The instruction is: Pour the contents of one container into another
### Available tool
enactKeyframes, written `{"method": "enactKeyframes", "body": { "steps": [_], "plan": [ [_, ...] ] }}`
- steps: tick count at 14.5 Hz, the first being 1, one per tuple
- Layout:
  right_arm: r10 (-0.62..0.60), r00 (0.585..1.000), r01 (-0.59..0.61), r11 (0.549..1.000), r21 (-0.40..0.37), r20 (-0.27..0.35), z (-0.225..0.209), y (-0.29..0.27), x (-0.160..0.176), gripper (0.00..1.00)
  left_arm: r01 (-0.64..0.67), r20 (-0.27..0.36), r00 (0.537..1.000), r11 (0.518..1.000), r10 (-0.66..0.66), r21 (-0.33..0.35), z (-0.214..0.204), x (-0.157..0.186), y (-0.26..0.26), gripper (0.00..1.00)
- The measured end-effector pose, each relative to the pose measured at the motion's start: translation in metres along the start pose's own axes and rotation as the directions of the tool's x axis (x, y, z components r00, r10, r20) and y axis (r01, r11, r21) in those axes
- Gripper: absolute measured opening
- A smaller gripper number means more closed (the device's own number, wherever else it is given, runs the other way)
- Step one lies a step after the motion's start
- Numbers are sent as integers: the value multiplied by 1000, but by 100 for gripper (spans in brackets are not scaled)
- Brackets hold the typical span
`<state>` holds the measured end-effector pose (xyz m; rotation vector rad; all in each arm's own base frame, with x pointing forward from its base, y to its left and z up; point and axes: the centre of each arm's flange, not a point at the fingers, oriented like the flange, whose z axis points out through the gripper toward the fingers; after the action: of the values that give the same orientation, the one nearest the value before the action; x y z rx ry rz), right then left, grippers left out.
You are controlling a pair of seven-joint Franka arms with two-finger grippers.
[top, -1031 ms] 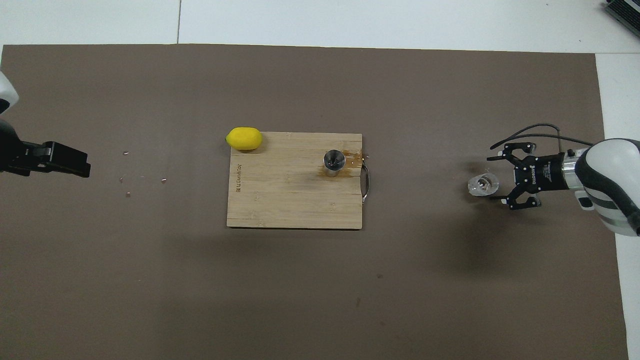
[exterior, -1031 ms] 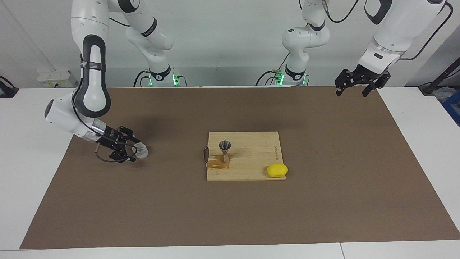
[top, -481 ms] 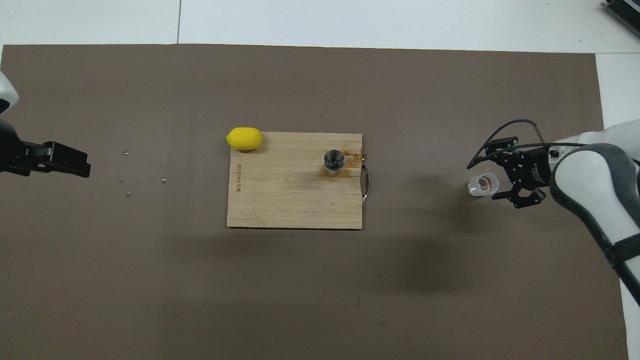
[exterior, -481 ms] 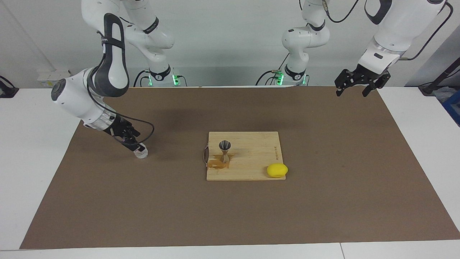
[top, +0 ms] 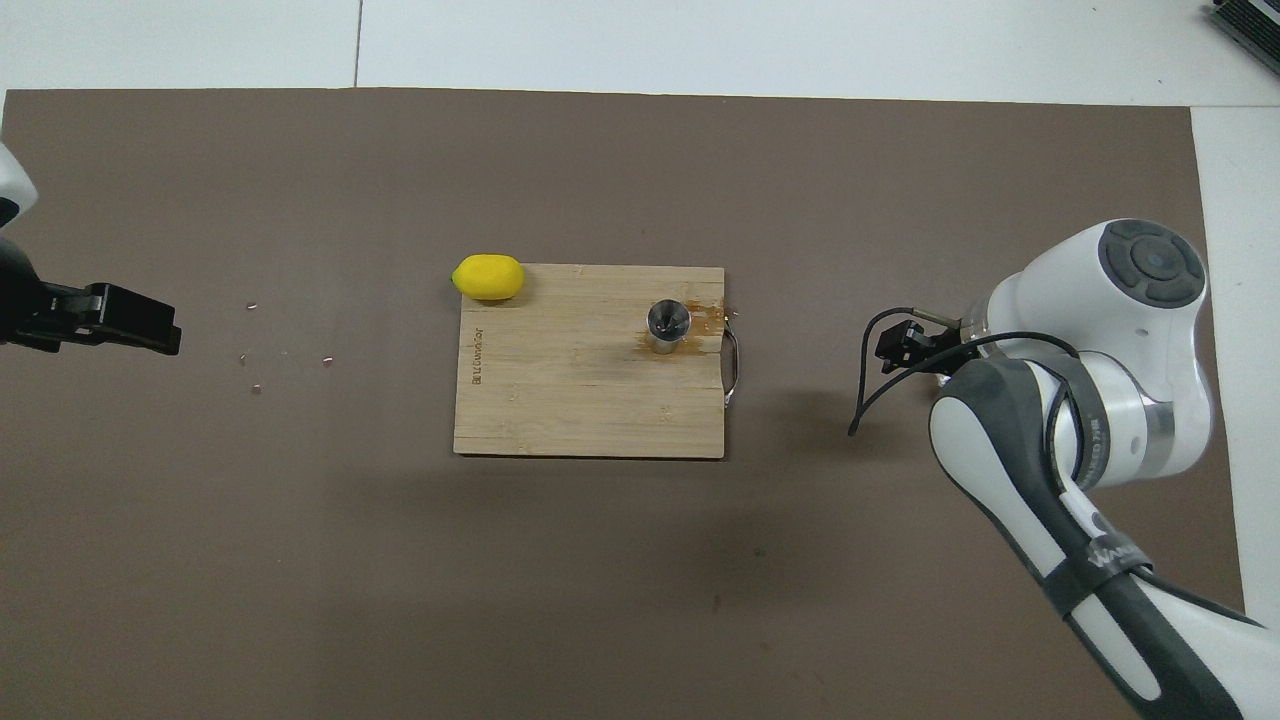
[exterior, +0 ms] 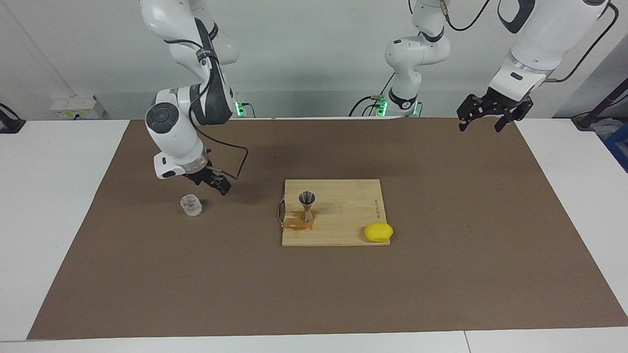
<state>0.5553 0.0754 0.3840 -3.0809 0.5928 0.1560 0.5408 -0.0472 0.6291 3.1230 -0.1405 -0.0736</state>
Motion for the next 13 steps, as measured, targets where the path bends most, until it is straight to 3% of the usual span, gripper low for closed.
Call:
{"method": "enactKeyframes", "body": {
  "steps": [6,10,13],
  "plan": [
    [-161,986,161,987,-8,-29,-90,18,-30,100,0,0,1000,1000,0,0,0,0,0,100],
    [-165,985,165,986,1,-58,-173,31,-29,100,0,0,1000,1000,0,0,0,0,0,100],
    [-156,985,156,988,-12,-71,-210,37,-24,100,0,0,1000,1000,0,0,0,0,0,100]
  ]
}}
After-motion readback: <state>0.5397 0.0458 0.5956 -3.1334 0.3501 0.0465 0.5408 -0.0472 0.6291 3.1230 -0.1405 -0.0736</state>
